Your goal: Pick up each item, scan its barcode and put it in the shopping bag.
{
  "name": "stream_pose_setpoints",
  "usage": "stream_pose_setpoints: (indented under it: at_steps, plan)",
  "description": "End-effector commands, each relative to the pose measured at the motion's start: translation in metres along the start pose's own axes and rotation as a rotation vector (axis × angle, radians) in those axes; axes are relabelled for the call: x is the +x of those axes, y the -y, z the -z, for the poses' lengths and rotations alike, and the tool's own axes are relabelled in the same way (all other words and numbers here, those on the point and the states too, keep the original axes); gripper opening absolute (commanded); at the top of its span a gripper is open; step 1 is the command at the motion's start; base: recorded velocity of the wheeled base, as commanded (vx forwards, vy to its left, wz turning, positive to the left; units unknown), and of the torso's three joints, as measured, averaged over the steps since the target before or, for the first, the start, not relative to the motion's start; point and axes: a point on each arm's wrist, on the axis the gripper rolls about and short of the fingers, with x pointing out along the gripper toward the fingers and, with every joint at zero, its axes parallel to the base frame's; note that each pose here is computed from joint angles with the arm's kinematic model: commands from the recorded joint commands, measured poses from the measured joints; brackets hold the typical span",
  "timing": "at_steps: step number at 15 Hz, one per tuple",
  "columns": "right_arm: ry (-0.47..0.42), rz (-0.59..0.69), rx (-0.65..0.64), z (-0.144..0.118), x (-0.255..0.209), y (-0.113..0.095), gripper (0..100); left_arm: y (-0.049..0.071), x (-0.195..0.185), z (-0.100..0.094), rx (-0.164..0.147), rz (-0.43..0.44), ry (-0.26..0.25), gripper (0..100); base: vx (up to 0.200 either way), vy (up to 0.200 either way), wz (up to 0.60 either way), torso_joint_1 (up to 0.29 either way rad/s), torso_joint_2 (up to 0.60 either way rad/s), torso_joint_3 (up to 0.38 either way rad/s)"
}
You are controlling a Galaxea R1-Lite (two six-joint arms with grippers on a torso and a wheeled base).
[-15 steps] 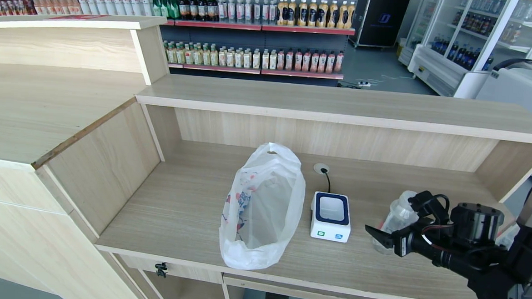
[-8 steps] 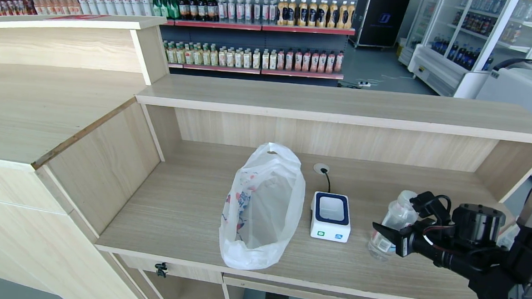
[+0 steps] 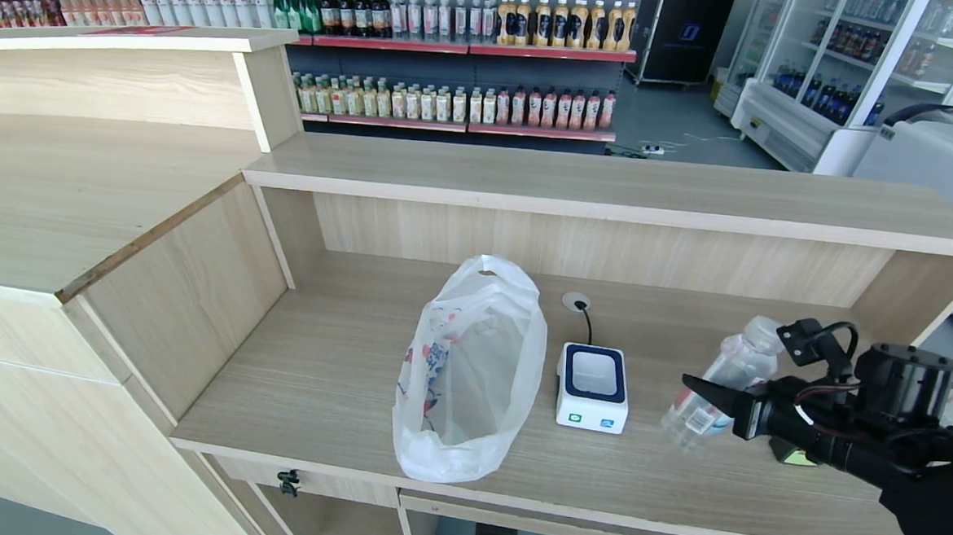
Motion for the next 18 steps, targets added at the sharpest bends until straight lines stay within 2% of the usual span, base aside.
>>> stream_pose_setpoints:
  at_steps: [1, 4, 5, 6, 9, 13, 18]
  plan:
    - [0.16, -0.12, 0.037, -0.076, -0.039, -0.024, 0, 0.0, 0.0, 0.0, 0.001, -0.001, 0.0, 100, 0.0, 0.0, 0.0, 0.0, 0.0, 0.0]
    - [0.214, -0.187, 0.119, -0.139, -0.086, -0.052, 0, 0.0, 0.0, 0.0, 0.001, -0.001, 0.0, 100, 0.0, 0.0, 0.0, 0.0, 0.0, 0.0]
    - [0.197, -0.274, 0.13, -0.161, -0.112, -0.073, 0, 0.0, 0.0, 0.0, 0.001, -0.001, 0.0, 100, 0.0, 0.0, 0.0, 0.0, 0.0, 0.0]
    - [0.187, -0.31, 0.128, -0.168, -0.127, -0.083, 0, 0.0, 0.0, 0.0, 0.0, -0.001, 0.0, 100, 0.0, 0.0, 0.0, 0.0, 0.0, 0.0]
    - [0.163, -0.392, 0.142, -0.166, -0.161, -0.107, 0, 0.0, 0.0, 0.0, 0.0, -0.001, 0.0, 100, 0.0, 0.0, 0.0, 0.0, 0.0, 0.0]
    - [0.146, -0.462, 0.166, -0.162, -0.166, -0.12, 0, 0.0, 0.0, 0.0, 0.0, -0.001, 0.0, 100, 0.0, 0.0, 0.0, 0.0, 0.0, 0.0]
    - [0.134, -0.625, 0.181, -0.166, -0.174, -0.143, 0, 0.0, 0.0, 0.0, 0.001, -0.001, 0.0, 100, 0.0, 0.0, 0.0, 0.0, 0.0, 0.0]
